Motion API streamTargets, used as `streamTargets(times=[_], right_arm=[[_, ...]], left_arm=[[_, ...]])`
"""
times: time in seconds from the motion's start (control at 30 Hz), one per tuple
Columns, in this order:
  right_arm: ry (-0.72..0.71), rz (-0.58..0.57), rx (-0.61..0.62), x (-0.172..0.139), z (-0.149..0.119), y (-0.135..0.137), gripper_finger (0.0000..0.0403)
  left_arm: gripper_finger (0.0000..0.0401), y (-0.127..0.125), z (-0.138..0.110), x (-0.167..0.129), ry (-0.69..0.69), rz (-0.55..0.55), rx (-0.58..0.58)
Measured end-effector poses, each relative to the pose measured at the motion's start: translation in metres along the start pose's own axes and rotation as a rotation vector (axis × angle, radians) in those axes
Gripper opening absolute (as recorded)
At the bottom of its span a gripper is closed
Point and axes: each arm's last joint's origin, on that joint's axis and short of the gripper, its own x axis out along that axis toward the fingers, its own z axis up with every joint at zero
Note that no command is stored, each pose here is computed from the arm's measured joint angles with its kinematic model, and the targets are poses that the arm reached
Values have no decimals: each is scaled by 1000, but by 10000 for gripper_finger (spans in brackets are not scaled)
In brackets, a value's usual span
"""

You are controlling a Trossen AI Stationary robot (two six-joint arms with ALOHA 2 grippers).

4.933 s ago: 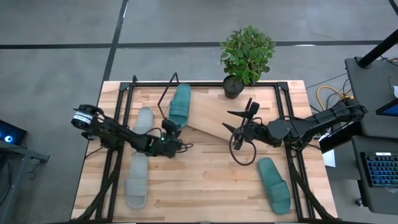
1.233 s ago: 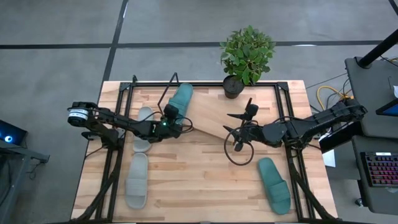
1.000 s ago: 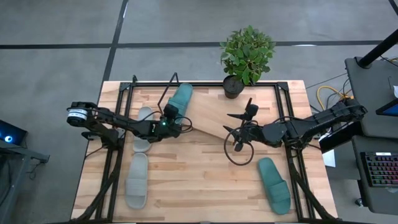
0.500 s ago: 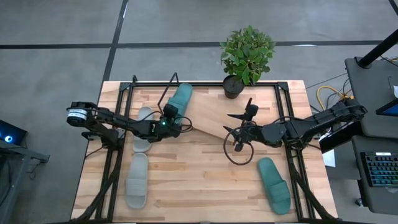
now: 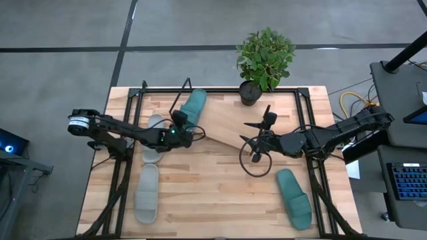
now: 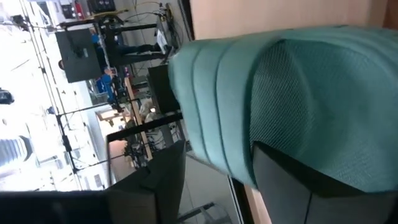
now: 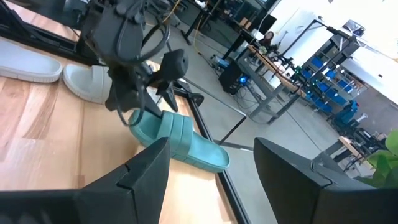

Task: Pick and place slides into the shelf
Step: Put the top green slipper on the shelf, then put the green slipper on the shelf

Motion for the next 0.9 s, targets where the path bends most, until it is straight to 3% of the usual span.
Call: streamTargets(times=[0.1, 0.2, 0.3, 0.47, 0.63, 0.8, 0.9], right_arm=[[1, 0, 0, 0, 0, 0, 224], [1, 0, 0, 0, 0, 0, 224], [1, 0, 0, 0, 0, 0, 224], [2, 1, -1, 0, 0, 0, 224], [2, 2, 14, 0, 0, 0, 224], [1, 5, 39, 0, 0, 0, 224], [-14, 17, 45, -4, 2, 3, 221]], left_arm=[[169, 5, -3, -8, -39, -27, -56], [169, 10, -7, -17, -137, -134, -155], [169, 11, -14, -26, -140, -168, -206], [169, 23, -21, -47, -215, -168, -473], [169, 40, -19, -76, -453, -258, -777], [169, 52, -15, -104, -747, -370, -905], [168, 59, -16, -116, -853, -391, -967]])
